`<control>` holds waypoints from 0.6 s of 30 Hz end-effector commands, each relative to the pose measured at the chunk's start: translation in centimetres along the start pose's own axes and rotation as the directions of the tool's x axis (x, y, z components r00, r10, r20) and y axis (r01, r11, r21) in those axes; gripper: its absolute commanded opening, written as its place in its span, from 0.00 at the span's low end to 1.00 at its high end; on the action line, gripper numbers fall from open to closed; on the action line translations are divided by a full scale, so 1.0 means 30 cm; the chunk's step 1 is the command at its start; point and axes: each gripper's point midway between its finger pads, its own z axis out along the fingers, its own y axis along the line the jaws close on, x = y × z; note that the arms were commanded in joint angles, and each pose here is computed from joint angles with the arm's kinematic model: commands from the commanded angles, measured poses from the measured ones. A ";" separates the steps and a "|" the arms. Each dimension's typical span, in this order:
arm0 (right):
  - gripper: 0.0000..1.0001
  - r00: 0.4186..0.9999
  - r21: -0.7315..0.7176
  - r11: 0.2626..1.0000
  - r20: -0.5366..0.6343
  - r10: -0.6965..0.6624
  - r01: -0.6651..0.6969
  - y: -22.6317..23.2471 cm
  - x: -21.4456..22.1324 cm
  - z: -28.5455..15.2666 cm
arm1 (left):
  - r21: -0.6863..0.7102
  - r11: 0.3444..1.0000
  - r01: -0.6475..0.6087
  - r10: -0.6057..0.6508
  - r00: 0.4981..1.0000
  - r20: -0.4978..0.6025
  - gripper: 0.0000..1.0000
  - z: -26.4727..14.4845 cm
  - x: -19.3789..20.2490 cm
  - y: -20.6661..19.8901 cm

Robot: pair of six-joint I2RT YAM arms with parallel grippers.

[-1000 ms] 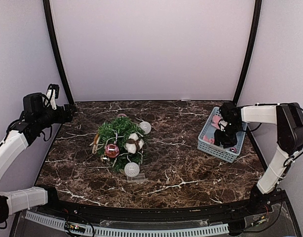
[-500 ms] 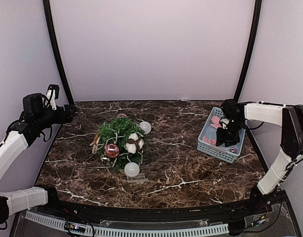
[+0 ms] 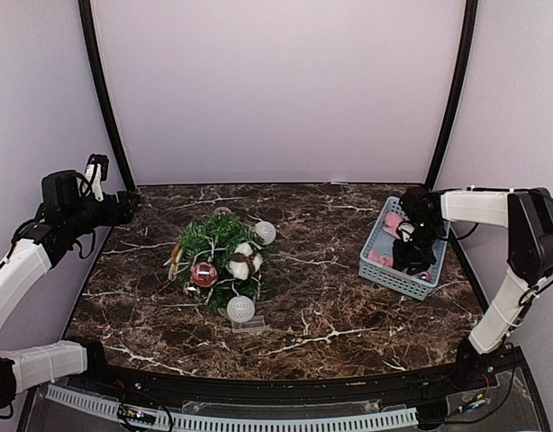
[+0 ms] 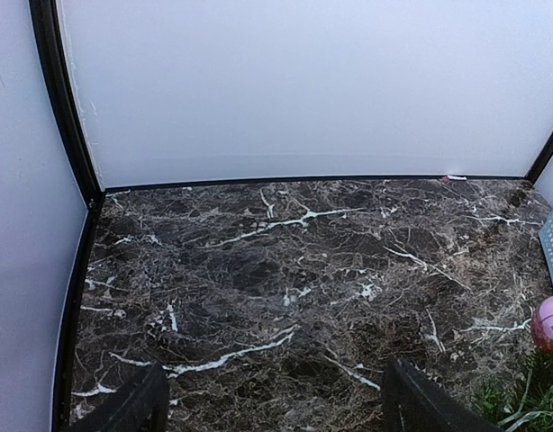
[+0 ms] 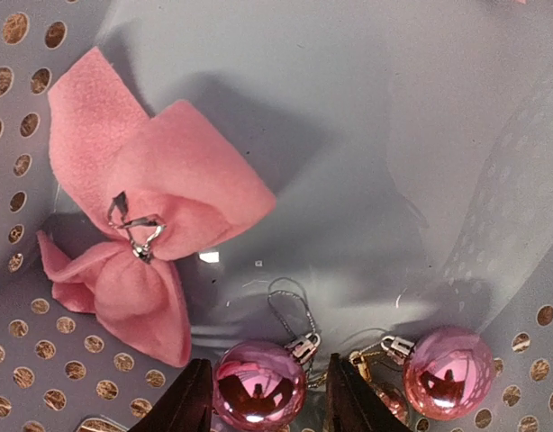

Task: Decorate the small christmas tree
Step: Pick up the ornament bell from the bin.

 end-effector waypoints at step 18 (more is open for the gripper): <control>0.28 1.000 -0.074 0.997 -0.018 -0.020 0.019 0.050 0.019 0.039 | 0.004 1.000 -0.004 0.003 0.999 0.032 0.84 -0.018 -0.016 -0.003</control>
